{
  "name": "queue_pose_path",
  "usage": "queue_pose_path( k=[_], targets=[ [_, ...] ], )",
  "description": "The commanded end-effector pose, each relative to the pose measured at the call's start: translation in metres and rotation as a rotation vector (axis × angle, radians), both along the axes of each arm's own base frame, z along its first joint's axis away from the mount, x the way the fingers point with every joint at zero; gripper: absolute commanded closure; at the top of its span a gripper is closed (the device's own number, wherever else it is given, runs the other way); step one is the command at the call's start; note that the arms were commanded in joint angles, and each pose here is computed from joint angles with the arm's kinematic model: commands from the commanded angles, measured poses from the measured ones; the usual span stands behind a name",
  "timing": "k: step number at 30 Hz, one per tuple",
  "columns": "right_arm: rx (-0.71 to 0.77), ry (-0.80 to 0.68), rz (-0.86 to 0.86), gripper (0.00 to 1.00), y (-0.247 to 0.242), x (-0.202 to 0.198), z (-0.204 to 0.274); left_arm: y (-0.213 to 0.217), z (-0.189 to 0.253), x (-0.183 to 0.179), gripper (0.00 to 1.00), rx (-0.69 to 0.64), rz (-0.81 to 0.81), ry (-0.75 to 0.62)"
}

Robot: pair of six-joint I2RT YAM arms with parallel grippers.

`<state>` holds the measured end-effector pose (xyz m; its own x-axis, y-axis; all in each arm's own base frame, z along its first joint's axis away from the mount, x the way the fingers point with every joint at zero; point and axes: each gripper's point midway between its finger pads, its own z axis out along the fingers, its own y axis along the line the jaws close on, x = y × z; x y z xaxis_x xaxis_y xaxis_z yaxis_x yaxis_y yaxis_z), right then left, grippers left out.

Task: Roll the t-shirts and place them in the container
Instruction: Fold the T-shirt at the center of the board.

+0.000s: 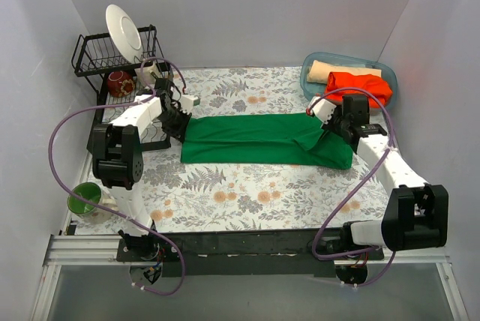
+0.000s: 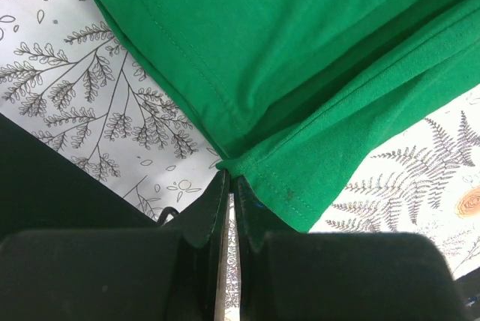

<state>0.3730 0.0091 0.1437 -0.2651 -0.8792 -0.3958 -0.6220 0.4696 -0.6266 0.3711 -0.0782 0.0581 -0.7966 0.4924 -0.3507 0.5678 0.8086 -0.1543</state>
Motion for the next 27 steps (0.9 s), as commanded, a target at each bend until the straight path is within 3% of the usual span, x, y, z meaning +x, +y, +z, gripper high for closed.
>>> queue_pose_path(
  k=[1,12,18,19,20,23,27],
  targets=[
    [0.004,-0.101,-0.005,0.99,0.000,0.026,0.028,0.004,0.011,0.018,1.00,0.017,0.011,-0.060],
    [-0.001,-0.080,-0.021,0.99,0.000,0.046,0.012,0.004,0.009,0.039,1.00,0.026,0.042,-0.095],
    [0.054,-0.076,-0.093,0.99,0.001,0.064,0.006,0.006,0.027,0.066,0.91,0.030,0.114,-0.187],
    [0.062,-0.103,-0.125,0.95,-0.001,0.073,0.017,0.005,0.033,0.071,0.90,0.025,0.125,-0.208],
    [0.075,-0.114,-0.159,0.84,-0.004,0.077,0.021,0.004,0.041,0.077,0.89,0.013,0.135,-0.227],
    [0.104,-0.107,-0.283,0.64,-0.016,0.085,0.032,0.001,0.071,0.097,0.82,-0.006,0.155,-0.311],
    [0.113,-0.074,-0.306,0.51,-0.022,0.068,0.031,-0.001,0.097,0.102,0.74,-0.026,0.145,-0.382]
  ],
)
